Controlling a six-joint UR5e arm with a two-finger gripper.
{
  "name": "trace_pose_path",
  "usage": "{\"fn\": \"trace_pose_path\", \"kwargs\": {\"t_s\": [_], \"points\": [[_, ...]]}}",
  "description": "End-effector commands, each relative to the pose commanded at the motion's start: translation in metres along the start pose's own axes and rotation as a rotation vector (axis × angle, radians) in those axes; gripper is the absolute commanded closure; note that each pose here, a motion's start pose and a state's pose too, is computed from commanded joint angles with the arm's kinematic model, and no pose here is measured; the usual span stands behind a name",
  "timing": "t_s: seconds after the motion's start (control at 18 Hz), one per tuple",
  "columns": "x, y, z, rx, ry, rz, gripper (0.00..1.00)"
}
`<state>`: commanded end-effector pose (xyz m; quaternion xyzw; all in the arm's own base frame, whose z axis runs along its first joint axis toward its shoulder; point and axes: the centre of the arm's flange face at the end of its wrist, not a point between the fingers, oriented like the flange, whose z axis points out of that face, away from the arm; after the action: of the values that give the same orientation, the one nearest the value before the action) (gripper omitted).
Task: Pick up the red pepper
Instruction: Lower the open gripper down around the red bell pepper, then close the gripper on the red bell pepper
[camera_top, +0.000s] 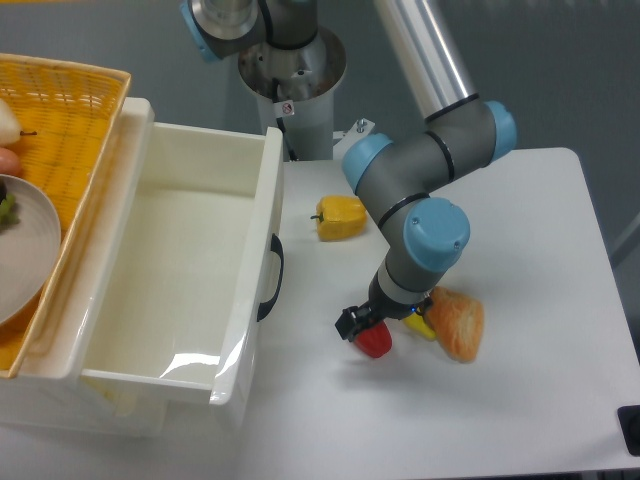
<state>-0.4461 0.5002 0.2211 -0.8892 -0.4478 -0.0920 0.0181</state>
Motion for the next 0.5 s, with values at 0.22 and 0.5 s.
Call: {"fn": "trace_pose_path", "kwargs": {"t_s": [0.22, 0.5], "points": [[-0.002, -0.001, 0.006, -0.006, -0.009, -0.001, 0.00], [-0.002, -0.002, 0.014, -0.018, -0.012, 0.000, 0.00]]}}
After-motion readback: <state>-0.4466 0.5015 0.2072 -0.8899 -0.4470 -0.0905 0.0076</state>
